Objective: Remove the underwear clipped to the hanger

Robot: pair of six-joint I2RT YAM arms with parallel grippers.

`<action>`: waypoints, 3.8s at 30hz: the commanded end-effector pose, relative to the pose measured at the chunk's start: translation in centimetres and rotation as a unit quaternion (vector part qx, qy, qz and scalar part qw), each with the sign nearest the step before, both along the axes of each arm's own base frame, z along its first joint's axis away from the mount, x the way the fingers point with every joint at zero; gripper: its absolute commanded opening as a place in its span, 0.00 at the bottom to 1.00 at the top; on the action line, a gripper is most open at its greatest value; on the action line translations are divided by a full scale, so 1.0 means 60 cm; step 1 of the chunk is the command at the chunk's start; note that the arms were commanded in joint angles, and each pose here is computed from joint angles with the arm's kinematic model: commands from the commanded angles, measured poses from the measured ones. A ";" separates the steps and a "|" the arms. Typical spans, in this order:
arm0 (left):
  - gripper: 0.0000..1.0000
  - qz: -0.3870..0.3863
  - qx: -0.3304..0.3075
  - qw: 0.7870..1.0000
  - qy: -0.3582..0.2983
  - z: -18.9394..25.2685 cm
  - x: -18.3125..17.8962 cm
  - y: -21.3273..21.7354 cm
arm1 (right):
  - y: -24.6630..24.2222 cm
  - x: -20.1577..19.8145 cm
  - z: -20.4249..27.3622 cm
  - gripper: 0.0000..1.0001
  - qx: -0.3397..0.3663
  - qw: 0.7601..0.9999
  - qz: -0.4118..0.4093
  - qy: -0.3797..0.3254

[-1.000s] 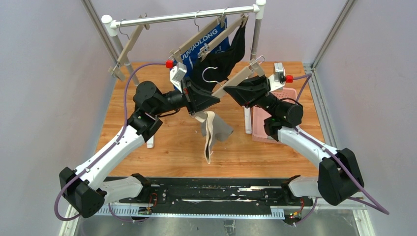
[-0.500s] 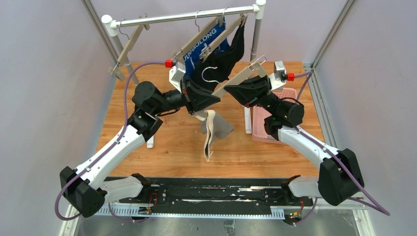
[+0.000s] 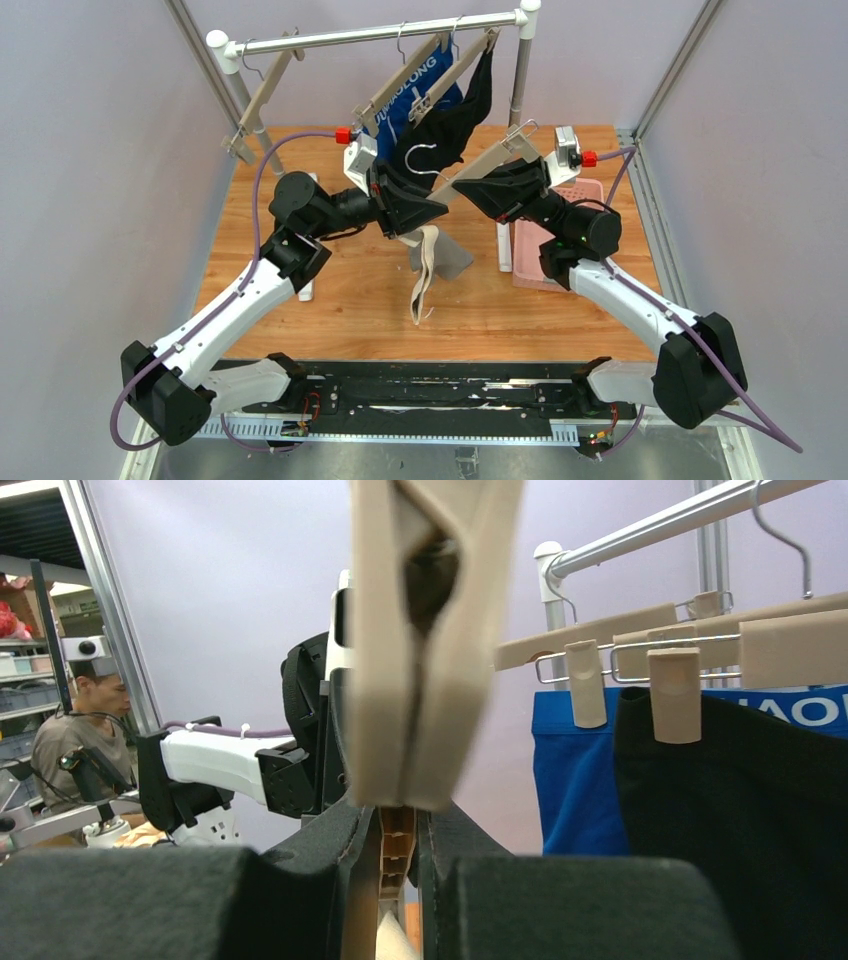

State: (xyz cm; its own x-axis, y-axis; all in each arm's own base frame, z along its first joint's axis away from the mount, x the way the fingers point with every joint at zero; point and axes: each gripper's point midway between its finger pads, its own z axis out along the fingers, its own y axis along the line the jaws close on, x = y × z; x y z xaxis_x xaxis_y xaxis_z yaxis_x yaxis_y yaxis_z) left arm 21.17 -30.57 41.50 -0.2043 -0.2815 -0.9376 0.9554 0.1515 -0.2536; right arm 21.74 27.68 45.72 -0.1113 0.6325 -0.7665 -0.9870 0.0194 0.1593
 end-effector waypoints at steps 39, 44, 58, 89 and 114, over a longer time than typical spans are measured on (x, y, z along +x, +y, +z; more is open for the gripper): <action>0.47 0.021 0.021 0.998 -0.048 -0.039 -0.054 0.054 | -0.025 -0.058 0.047 0.01 0.010 0.998 -0.019 -0.067; 0.05 0.001 0.022 0.998 -0.052 -0.038 -0.054 0.045 | -0.024 -0.055 0.042 0.01 0.007 0.998 -0.020 -0.061; 0.53 0.018 -0.017 0.996 -0.086 0.016 -0.054 0.052 | -0.020 -0.052 0.035 0.00 -0.003 0.998 -0.018 -0.057; 0.00 -0.050 0.001 0.998 -0.032 0.007 -0.037 0.008 | -0.007 -0.051 0.027 0.01 -0.009 0.999 -0.003 -0.050; 0.00 0.159 0.151 0.976 0.010 -0.044 -0.108 0.182 | 0.001 -0.019 -0.247 0.88 -0.327 0.933 -0.149 0.017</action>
State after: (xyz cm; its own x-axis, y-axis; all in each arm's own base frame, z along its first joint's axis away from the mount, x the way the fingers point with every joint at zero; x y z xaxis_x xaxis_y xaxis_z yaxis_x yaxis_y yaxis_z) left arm 16.06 -23.37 39.51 -0.1727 -0.1028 -0.9796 0.9065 0.3723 -0.1989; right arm 20.29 28.00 38.63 -0.0823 0.3568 -0.9306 -0.9607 0.2199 0.1693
